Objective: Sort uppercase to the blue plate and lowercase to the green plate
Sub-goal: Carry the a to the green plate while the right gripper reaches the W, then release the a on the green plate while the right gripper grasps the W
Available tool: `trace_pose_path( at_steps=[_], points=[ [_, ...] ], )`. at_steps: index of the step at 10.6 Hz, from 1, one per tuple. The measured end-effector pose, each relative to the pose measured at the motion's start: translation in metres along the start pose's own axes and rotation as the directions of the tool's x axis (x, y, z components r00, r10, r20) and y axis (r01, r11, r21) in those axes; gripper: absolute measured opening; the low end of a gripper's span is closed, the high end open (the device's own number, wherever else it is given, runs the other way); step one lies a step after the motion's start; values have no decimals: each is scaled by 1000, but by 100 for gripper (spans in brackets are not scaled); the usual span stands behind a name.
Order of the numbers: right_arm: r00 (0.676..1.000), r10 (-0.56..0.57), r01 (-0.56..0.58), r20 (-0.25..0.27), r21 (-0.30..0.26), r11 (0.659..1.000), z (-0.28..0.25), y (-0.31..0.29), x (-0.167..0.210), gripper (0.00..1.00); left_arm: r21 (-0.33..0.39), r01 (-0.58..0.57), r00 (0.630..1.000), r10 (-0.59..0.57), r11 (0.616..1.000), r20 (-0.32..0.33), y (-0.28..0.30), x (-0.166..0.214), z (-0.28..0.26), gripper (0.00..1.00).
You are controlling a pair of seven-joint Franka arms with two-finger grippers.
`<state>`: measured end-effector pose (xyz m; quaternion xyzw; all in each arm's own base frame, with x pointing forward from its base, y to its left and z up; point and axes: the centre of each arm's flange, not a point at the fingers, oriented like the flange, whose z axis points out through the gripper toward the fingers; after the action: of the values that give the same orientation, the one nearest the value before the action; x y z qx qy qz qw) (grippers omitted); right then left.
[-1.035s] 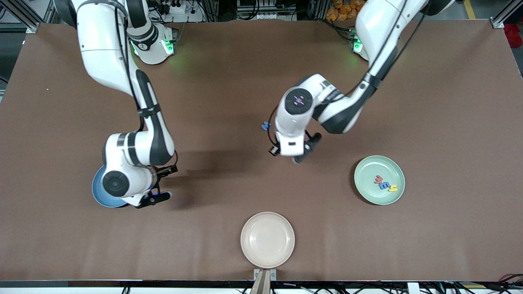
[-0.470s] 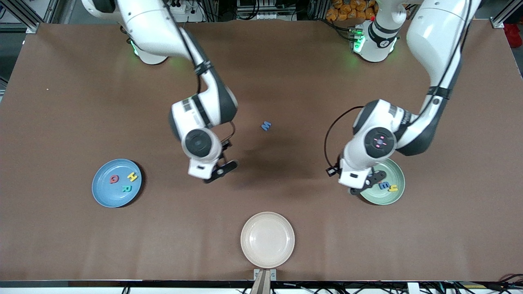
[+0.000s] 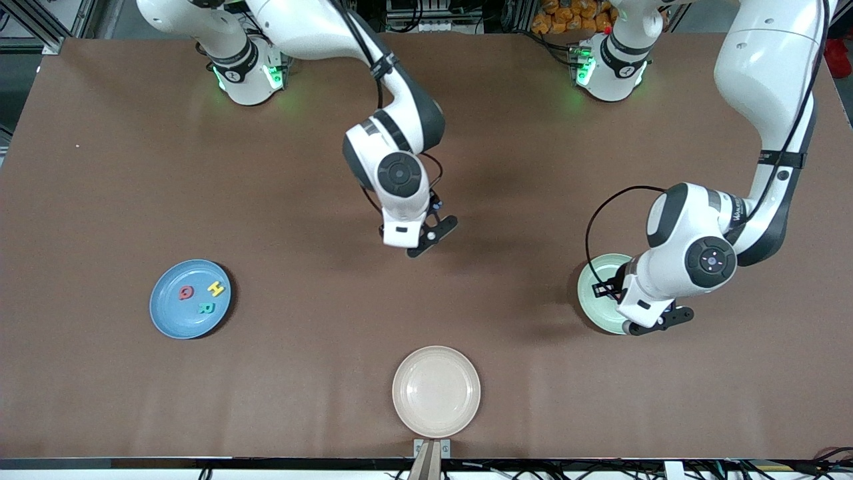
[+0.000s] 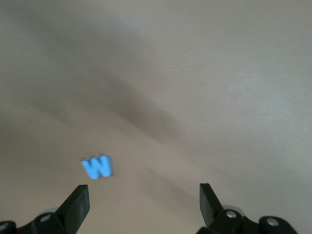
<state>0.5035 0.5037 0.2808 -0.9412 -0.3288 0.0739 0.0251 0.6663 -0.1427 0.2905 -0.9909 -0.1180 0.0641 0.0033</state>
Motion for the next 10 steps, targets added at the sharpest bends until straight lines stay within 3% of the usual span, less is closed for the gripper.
trace_pose_path(
  at_steps=[4, 6, 9, 10],
  points=[
    [997, -37, 34, -75, -42, 999, 50, -59, -14, 100, 38, -129, 992, 129, 991, 6, -9, 5, 14, 37],
    [993, -41, 37, -112, -45, 998, 83, -62, -25, 100, 37, -155, 988, 155, 987, -5, -20, 12, 7, 60],
    [993, -44, 39, -106, -53, 998, 109, -63, -39, 100, 42, -172, 984, 174, 984, -46, -17, 5, -39, 99],
    [993, -49, 43, -109, -55, 998, 114, -66, -42, 100, 49, -182, 981, 185, 982, -65, -11, -4, -67, 100]
  ],
)
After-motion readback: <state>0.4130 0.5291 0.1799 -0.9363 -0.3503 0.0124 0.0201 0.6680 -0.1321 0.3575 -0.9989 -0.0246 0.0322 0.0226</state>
